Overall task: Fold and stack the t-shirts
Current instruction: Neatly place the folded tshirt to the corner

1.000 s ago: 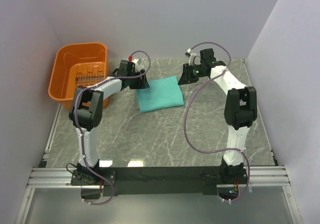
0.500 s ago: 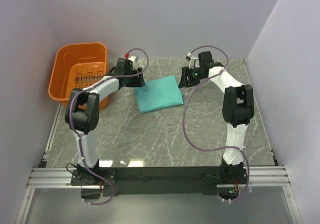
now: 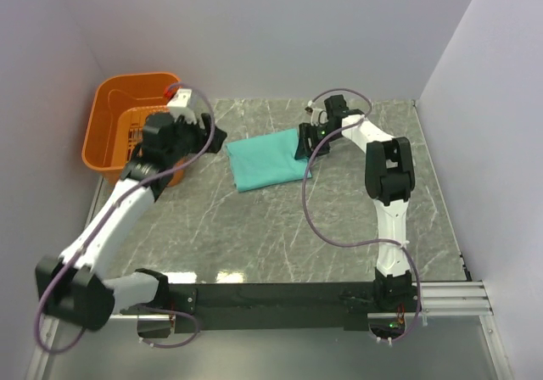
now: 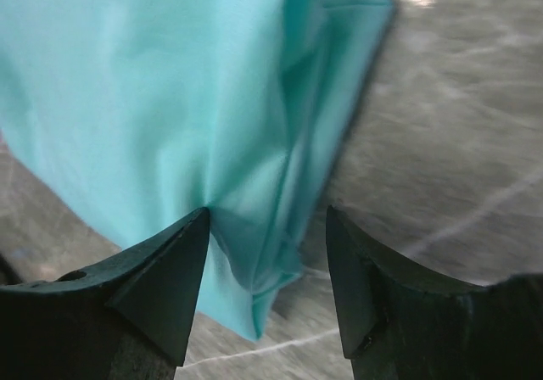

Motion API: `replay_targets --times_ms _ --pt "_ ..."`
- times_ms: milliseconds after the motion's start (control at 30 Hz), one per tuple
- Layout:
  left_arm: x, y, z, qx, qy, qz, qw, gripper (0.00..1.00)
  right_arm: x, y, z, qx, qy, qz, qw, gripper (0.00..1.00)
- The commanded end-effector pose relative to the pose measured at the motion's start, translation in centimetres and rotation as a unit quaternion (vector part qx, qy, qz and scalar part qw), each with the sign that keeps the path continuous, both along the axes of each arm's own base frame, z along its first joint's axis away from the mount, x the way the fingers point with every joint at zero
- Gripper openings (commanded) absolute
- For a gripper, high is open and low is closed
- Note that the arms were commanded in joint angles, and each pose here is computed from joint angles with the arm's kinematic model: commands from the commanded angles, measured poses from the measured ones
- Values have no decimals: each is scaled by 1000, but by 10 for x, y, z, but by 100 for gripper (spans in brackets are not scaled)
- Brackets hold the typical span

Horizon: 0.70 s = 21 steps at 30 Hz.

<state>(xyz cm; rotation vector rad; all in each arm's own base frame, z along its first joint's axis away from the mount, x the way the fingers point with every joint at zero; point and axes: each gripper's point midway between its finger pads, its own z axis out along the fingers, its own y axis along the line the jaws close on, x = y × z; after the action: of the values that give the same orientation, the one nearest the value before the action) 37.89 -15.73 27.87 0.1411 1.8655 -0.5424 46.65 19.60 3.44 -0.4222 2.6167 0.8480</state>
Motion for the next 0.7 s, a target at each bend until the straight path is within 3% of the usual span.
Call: replay_targets --times_ms 0,200,300,333,433,667 --pt "-32 8 -3 -18 0 0 1000 73 -16 21 2 28 30 28 999 65" --pt "-79 25 1 -35 -17 13 999 76 -26 18 -8 28 56 23 998 53" --pt "-93 30 -2 -34 -15 16 999 76 -21 9 -1 34 52 2 998 29" --pt "-96 31 -3 -33 -14 16 999 76 -16 2 2 35 45 -9 998 18" --pt "-104 33 -8 -32 -9 14 999 76 -9 -14 14 33 30 -29 999 3" --pt "-112 30 -15 -37 -4 2 999 76 -1 -92 25 4 7 -79 997 0"
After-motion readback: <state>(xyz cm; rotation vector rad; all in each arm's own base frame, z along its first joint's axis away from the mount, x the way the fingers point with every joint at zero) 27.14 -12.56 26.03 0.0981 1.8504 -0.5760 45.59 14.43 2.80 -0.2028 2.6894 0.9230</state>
